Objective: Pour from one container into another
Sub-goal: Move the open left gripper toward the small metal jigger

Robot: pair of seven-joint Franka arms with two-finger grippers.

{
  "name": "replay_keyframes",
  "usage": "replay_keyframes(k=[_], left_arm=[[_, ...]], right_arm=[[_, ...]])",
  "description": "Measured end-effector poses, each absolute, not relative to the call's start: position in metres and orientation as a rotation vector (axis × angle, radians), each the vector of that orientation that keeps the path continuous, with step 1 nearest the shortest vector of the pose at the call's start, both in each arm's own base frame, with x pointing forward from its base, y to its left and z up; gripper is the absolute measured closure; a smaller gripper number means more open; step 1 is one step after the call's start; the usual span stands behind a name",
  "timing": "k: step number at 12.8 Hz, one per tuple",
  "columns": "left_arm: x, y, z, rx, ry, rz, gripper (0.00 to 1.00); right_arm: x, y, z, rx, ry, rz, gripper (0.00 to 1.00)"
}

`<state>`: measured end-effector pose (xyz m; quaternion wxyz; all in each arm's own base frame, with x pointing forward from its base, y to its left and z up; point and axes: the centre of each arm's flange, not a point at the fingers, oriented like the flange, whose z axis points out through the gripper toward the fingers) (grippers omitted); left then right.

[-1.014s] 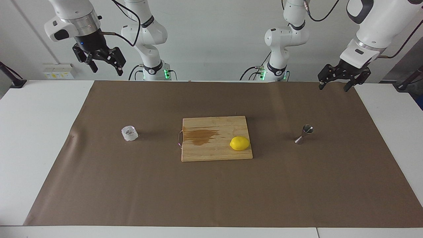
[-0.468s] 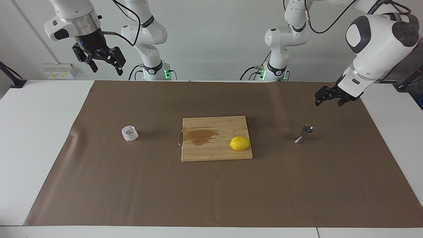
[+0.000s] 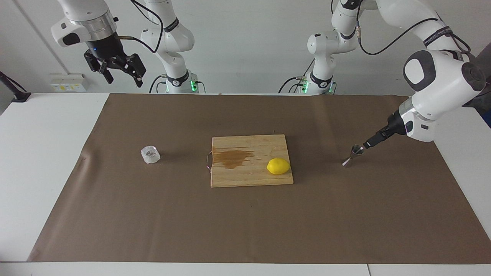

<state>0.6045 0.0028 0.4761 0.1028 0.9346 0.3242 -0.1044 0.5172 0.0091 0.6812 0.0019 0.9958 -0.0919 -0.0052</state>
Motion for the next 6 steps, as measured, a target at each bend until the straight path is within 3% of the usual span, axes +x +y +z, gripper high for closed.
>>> replay_keyframes(k=[6], left_arm=[[0.576,0.043,0.422,2.159,1.592,-0.56,0.0]], right_arm=[[0.517,0.009,0.681,3.124,-0.288,-0.016,0.0]])
